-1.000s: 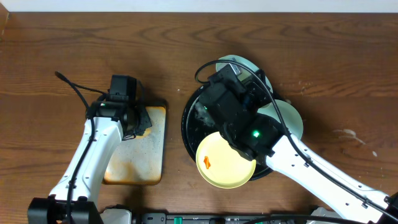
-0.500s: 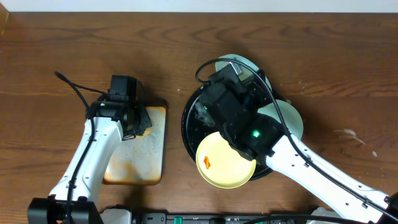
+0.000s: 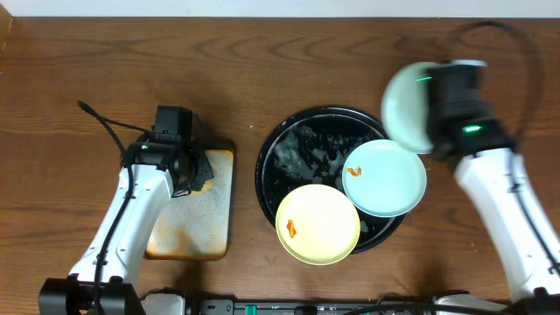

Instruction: Clean dirty plates on tray and stack at the side

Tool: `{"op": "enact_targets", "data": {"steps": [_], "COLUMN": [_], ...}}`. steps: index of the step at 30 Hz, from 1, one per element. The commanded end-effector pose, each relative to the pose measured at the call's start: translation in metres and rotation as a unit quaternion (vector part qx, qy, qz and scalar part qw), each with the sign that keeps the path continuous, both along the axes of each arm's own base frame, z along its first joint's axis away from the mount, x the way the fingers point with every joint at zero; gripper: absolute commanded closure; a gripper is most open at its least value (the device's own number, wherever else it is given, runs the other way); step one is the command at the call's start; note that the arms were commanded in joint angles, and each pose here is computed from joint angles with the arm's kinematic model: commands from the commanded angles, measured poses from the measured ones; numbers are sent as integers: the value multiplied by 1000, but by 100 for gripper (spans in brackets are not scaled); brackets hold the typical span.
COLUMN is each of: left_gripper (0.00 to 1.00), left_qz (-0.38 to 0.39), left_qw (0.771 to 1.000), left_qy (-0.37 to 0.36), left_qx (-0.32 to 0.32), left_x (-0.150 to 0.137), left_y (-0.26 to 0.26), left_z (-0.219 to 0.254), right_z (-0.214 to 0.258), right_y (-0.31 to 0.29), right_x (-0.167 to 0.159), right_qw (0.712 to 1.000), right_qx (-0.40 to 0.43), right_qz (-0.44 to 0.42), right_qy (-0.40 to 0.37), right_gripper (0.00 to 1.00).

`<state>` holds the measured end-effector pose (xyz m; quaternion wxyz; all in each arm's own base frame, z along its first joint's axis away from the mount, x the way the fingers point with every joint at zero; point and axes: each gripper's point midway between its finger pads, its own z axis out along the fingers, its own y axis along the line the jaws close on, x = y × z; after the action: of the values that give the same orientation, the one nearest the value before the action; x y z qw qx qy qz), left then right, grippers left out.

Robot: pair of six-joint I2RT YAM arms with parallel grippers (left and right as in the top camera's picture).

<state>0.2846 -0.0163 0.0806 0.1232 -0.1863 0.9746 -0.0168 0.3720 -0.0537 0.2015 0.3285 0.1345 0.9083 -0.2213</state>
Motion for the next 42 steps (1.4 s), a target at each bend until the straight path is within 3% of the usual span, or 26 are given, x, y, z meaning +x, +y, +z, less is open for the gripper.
{"op": "enact_targets", "data": {"steps": [1, 10, 22, 33, 35, 37, 39, 42], "left_gripper": [92, 92, 92, 92, 92, 91, 91, 91], "left_qz": [-8, -8, -8, -11, -11, -11, -11, -13], "left_qw": [1000, 1000, 1000, 1000, 1000, 1000, 1000, 1000], "left_qy": [5, 5, 5, 5, 5, 6, 6, 9], "left_qx": [7, 7, 7, 8, 8, 8, 8, 6], "left_x": [-2, -2, -2, -2, -2, -2, -2, -3], "left_y": [2, 2, 2, 2, 2, 2, 2, 1], "left_z": [-3, -3, -3, -3, -3, -3, -3, -3], "right_z": [-5, -61, -129, -157, -157, -156, -152, -132], "right_y": [-23, -128, -151, -160, -159, -157, -156, -152], "right_x": [-3, -53, -75, -81, -82, -83, -85, -81], "right_qw": [984, 942, 903, 898, 897, 895, 892, 895], "right_qx": [170, 268, 327, 314, 315, 320, 323, 332], "right_qz": [-43, -202, -272, -292, -293, -294, -302, -291], "right_qy": [-36, 4, 63, 99, 100, 102, 97, 70], "right_gripper": [99, 99, 99, 99, 90, 67, 61, 60]}}
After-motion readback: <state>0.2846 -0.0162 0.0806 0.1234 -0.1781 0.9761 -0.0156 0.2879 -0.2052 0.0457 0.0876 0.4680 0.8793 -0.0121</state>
